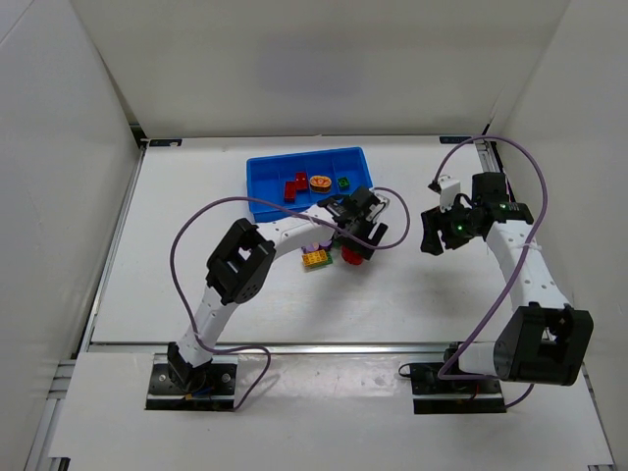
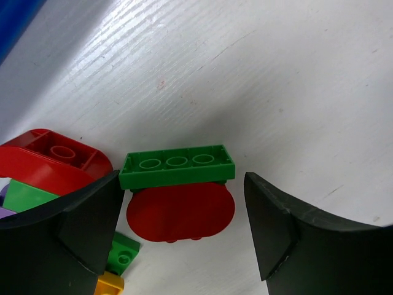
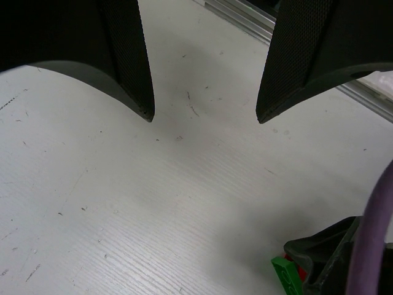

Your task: Sort the legos into containers by color

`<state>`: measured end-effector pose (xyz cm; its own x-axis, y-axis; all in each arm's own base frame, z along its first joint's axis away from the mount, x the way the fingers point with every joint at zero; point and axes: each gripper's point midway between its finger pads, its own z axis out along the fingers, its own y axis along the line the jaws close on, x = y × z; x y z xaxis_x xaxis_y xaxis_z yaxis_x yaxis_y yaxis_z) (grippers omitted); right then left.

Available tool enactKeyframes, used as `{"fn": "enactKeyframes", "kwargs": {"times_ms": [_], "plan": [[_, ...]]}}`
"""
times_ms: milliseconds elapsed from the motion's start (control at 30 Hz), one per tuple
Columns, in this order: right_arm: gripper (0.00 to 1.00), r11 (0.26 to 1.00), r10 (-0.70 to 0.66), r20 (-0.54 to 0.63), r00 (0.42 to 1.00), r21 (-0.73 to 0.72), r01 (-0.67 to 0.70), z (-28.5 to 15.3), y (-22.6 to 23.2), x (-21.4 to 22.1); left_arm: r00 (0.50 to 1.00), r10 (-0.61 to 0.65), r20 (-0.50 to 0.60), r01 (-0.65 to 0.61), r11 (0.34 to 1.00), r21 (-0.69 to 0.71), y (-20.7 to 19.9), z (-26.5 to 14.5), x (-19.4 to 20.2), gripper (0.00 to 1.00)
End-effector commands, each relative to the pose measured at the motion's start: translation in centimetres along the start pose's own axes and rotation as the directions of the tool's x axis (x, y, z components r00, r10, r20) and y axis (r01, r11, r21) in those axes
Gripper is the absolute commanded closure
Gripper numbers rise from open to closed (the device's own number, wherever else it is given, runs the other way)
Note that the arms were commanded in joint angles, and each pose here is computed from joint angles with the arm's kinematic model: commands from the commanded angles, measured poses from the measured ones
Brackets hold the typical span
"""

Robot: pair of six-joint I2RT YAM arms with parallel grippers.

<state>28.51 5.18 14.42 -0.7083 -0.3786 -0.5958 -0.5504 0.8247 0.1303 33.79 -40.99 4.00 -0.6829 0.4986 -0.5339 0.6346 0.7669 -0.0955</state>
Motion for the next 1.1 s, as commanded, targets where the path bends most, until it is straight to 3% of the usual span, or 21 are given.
{"fn": "enactKeyframes", "kwargs": {"times_ms": [0,533,733,867,1000,1067], "plan": [[0.29,1.000,-0.004,0.000,1.000,-0.015,0.004,0.4,0.0,0.3,0.999,0.002,0.037,-0.003,1.000,0.014,-0.2,-0.7,-1.5,0.12],[0.30,0.999,0.006,0.001,1.000,-0.041,-0.006,1.5,-0.4,-0.3,1.000,-0.019,0.015,0.020,0.999,-0.041,1.2,-2.0,0.4,0.14],[0.30,0.999,0.002,-0.001,1.000,-0.041,-0.002,1.5,-0.5,-0.3,1.000,-0.027,0.010,0.027,0.999,-0.031,1.1,-1.7,0.4,0.30],[0.30,0.999,0.002,0.000,1.000,-0.043,-0.002,1.5,-0.5,-0.3,0.999,-0.037,0.017,0.037,0.999,0.006,0.6,-2.3,0.0,0.55],[0.30,0.999,0.007,0.013,1.000,-0.052,-0.007,1.5,-0.3,-0.8,0.999,-0.025,0.047,0.021,0.996,0.083,-0.8,-4.6,-0.8,0.58],[0.29,0.997,0.044,0.015,0.999,-0.066,-0.043,1.6,-0.2,-1.2,0.993,-0.025,0.116,0.009,0.990,0.142,-1.1,-6.9,-1.4,0.58]]}}
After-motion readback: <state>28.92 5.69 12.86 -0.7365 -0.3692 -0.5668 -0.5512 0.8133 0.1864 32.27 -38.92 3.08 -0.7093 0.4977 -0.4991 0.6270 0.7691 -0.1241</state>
